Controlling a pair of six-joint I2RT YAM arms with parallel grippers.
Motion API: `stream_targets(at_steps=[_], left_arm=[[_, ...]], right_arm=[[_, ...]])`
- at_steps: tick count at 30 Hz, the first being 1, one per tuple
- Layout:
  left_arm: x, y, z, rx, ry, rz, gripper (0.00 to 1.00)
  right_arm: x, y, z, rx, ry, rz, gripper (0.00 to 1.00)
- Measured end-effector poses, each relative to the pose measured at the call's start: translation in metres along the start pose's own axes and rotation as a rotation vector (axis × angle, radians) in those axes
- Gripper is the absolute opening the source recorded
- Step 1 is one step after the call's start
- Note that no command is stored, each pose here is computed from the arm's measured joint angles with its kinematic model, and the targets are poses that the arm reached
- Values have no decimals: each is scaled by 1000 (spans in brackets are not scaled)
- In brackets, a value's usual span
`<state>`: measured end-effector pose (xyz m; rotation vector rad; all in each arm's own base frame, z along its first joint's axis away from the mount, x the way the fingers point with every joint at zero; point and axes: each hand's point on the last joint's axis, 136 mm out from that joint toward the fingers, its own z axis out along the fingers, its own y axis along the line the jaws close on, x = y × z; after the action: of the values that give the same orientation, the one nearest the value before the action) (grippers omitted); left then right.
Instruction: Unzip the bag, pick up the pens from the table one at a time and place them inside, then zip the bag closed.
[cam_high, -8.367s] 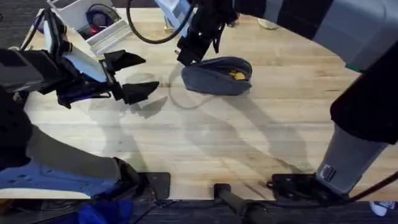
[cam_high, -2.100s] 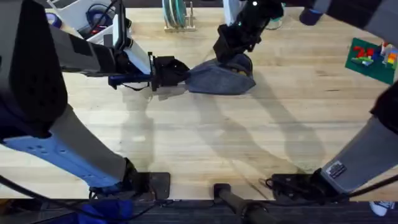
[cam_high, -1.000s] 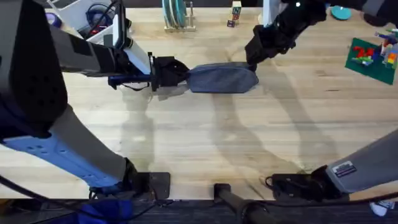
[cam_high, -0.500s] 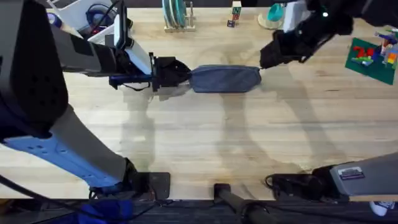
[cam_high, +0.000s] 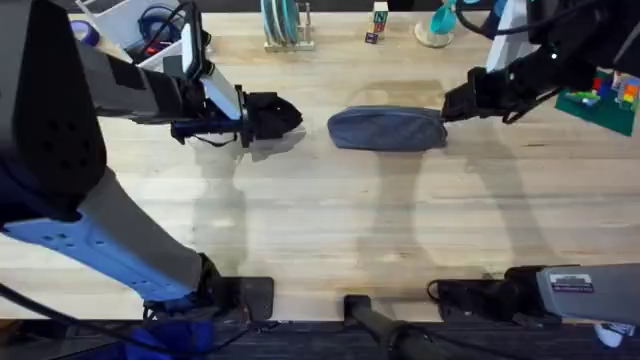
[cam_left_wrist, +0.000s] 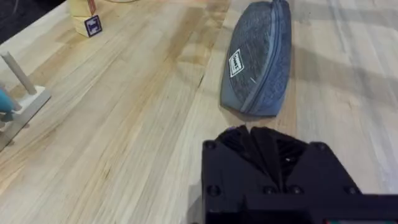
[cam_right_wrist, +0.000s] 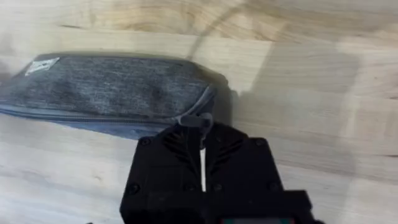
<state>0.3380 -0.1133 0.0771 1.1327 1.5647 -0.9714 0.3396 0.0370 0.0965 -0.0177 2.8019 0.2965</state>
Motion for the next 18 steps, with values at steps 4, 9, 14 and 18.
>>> stream_targets(at_steps=[4, 9, 14, 18], left_arm=[[0, 0, 0, 0, 0, -2, 41], [0, 0, 0, 0, 0, -3, 41], [0, 0, 0, 0, 0, -3, 41], [0, 0, 0, 0, 0, -3, 41]], right_arm=[[0, 0, 0, -8, -1, -6, 36], [0, 0, 1, -11, -3, -9, 36], [-1, 0, 0, -11, -5, -10, 36], [-1, 0, 1, -11, -5, -10, 36]])
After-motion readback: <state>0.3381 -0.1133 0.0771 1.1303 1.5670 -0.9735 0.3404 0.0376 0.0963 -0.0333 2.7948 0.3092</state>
